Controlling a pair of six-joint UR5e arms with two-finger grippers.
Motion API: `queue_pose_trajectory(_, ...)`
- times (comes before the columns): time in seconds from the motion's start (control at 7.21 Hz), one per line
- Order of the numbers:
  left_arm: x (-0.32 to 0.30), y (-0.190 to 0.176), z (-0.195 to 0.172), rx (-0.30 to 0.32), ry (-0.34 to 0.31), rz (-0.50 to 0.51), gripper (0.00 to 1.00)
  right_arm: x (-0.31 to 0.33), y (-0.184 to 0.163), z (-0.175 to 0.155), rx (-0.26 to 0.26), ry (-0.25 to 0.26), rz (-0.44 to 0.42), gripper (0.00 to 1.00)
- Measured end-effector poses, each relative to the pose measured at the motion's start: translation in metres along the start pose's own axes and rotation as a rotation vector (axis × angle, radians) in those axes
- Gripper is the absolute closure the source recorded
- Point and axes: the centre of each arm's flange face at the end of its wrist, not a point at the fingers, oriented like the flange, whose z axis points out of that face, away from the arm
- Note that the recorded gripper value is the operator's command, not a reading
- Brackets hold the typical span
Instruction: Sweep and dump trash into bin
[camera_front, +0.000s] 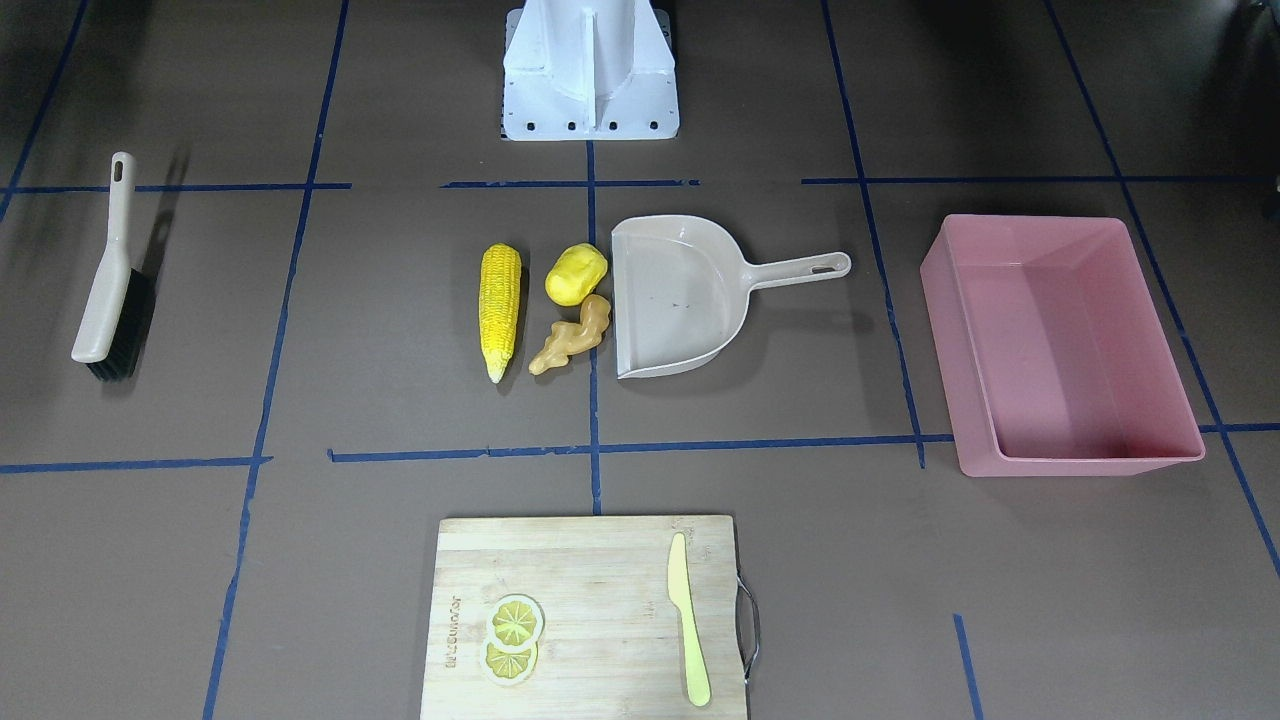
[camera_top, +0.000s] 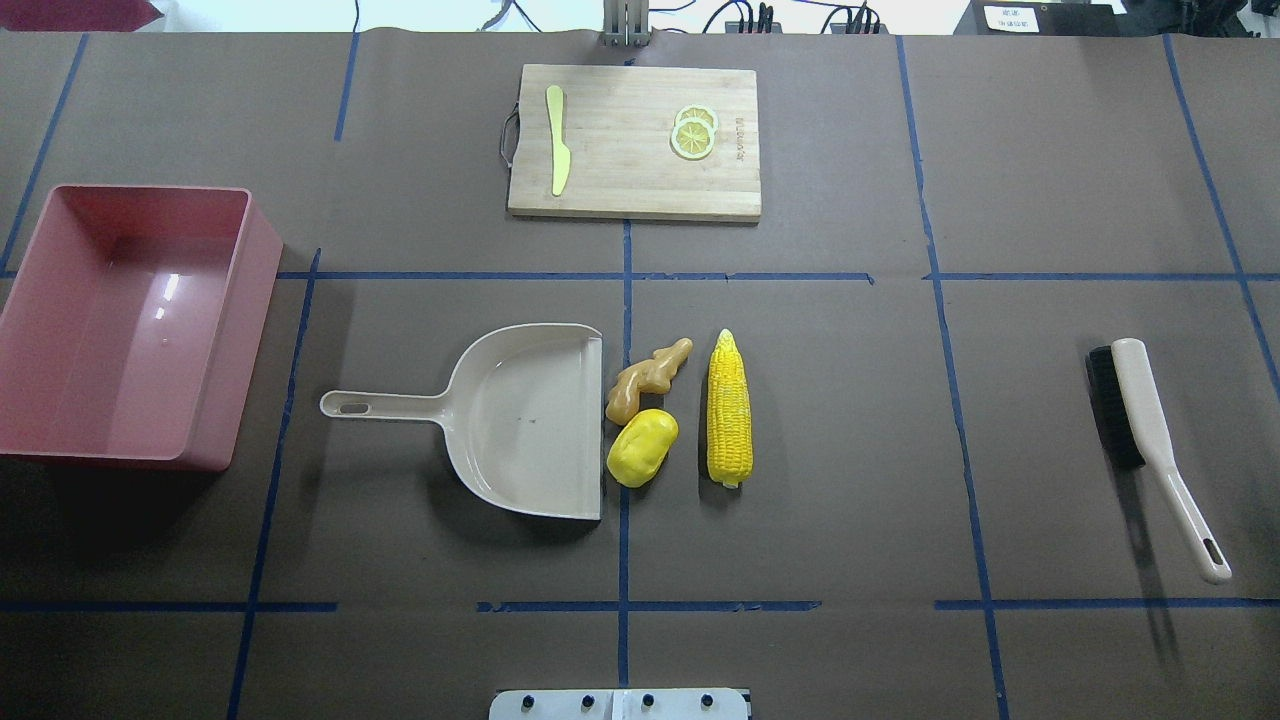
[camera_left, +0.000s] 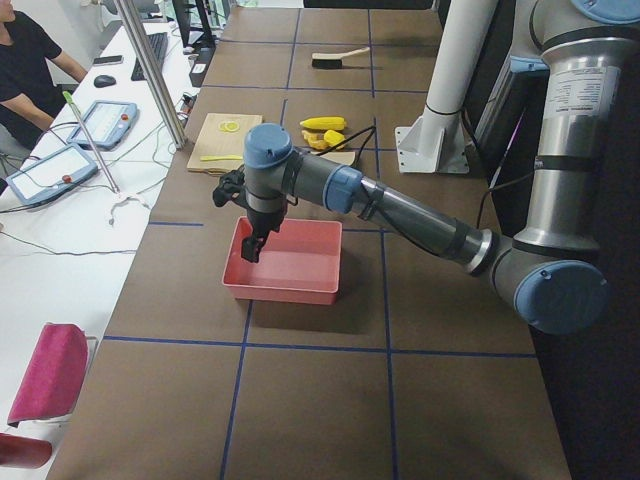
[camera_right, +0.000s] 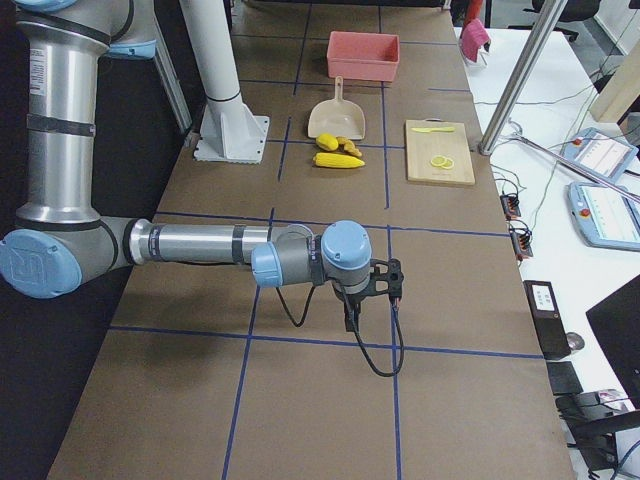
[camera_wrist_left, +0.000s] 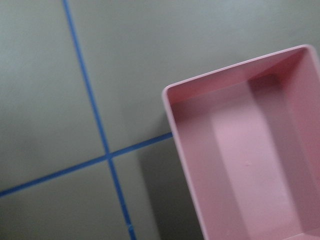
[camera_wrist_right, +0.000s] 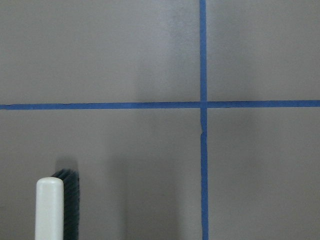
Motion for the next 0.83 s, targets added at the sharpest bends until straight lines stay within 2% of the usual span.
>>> queue_pose_trajectory(0.14, 0.04, -0.015, 0.0, 0.011, 0.022, 0.086, 0.0, -0.012, -0.003, 0.002, -0.011, -0.027, 0.014, 0.0)
queue_pose_trajectory(0.42, 0.115, -0.042, 0.005, 0.025, 0.072, 0.244, 0.0, -0.052, -0.003, 0.009, -0.045, -0.077, 0.101, 0.01)
queue_pose_trajectory(0.55, 0.137, -0.05, 0.007, 0.03, 0.089, 0.287, 0.0, -0.076, 0.006, 0.017, -0.071, -0.076, 0.094, 0.0)
queue_pose_trajectory(0.83, 0.161, -0.056, 0.017, 0.019, 0.119, 0.335, 0.0, -0.115, 0.018, 0.022, -0.088, -0.058, 0.084, 0.0)
